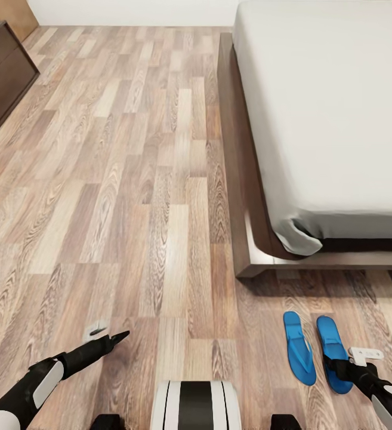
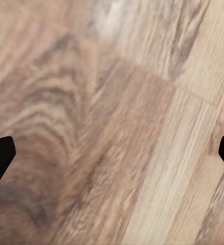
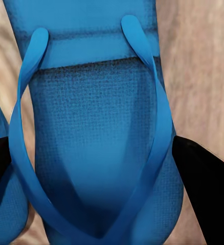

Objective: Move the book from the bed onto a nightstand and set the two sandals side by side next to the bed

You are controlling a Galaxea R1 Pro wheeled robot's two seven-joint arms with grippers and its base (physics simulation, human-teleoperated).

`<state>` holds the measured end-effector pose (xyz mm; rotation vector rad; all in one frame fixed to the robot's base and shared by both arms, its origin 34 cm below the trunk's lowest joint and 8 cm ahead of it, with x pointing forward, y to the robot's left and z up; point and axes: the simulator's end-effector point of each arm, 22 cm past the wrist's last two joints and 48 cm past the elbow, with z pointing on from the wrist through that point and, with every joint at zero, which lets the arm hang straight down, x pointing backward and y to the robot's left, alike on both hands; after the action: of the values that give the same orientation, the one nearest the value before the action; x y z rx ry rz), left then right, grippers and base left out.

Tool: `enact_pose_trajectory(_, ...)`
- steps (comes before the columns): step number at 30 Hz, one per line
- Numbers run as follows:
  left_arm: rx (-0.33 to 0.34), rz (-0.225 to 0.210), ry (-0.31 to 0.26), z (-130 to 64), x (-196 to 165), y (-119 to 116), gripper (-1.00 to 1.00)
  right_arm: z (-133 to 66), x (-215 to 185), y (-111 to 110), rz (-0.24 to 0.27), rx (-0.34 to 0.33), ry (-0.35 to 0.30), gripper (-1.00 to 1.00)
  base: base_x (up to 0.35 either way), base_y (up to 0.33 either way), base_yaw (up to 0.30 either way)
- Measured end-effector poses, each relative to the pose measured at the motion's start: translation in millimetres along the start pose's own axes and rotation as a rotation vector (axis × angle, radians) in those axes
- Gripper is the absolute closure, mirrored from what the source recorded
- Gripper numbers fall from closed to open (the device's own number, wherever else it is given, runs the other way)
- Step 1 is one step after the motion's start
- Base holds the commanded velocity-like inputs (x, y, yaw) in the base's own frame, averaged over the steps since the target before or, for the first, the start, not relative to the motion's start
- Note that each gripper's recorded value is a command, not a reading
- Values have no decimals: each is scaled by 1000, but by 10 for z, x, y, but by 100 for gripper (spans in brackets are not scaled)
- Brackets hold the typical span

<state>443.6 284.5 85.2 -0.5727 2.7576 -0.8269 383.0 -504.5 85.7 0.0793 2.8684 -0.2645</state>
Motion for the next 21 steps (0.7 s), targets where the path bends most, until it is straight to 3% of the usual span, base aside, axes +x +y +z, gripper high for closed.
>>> enact_pose_trajectory(4, -3, -4, 6, 16, 32, 27, -100, 17, 33, 5, -2, -1, 6, 100, 0, 0, 0)
enact_pose_trajectory(15, -2, -4, 6, 16, 32, 25, -100, -1, -208, 20, -18, -5, -111, 100, 0, 0, 0)
enact_pose_trajectory(21, -7, -10, 17, 44, 88, 60, -100, 24, -168, 26, -21, -5, -109, 100, 0, 0, 0)
